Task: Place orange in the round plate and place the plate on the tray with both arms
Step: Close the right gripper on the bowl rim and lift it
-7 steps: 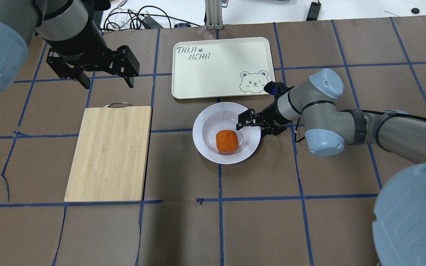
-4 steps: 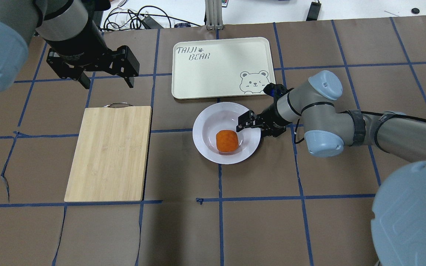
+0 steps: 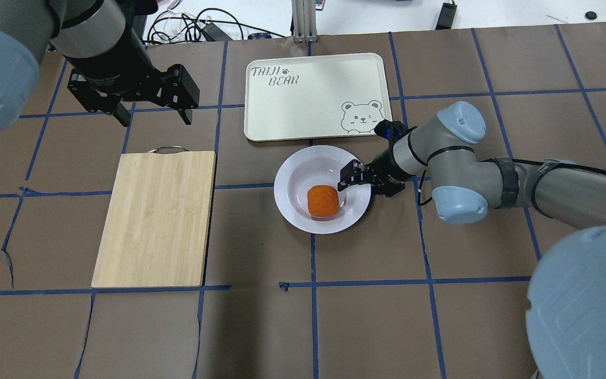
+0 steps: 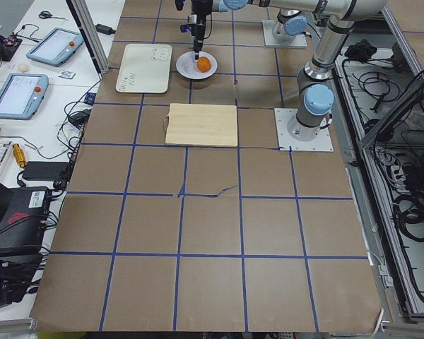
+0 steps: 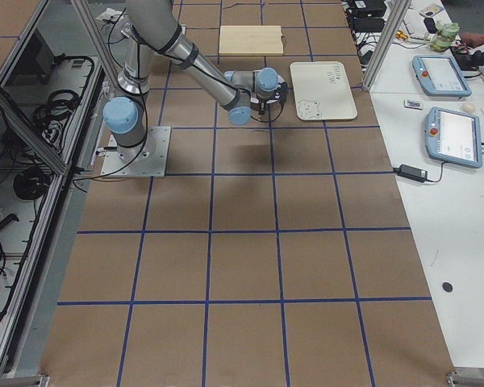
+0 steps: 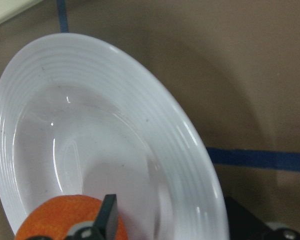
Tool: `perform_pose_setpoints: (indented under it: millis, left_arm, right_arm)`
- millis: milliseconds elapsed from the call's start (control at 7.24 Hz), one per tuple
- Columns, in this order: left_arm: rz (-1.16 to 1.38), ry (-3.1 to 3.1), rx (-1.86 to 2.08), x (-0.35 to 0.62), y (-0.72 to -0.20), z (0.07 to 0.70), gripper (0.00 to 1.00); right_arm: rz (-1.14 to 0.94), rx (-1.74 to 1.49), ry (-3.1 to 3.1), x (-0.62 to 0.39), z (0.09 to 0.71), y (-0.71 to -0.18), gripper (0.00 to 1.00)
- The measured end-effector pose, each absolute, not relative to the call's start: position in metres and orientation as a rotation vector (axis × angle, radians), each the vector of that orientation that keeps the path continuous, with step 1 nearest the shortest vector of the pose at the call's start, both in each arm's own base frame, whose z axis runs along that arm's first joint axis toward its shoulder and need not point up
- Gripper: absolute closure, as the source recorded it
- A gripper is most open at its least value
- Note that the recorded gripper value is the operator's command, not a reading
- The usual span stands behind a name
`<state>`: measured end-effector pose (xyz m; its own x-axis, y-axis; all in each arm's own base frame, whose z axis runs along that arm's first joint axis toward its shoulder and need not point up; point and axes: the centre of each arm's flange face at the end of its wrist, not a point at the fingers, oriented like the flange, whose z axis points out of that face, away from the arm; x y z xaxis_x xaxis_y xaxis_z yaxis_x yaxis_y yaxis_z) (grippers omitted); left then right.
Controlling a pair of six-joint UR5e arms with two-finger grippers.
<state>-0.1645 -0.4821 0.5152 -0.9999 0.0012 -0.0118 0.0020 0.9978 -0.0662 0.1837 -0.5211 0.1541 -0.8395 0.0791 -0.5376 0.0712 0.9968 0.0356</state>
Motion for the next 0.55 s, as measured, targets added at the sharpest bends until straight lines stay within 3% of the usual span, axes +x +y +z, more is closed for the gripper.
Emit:
perform_pose_setpoints:
  millis: [553]
  left_arm:
    - [-0.115, 3.129, 0.029, -0.1634, -0.4843, 0.5156, 0.0]
  right_arm:
    - [0.021, 0.092, 2.584, 0.1873, 0.1534, -0.5194, 0.68]
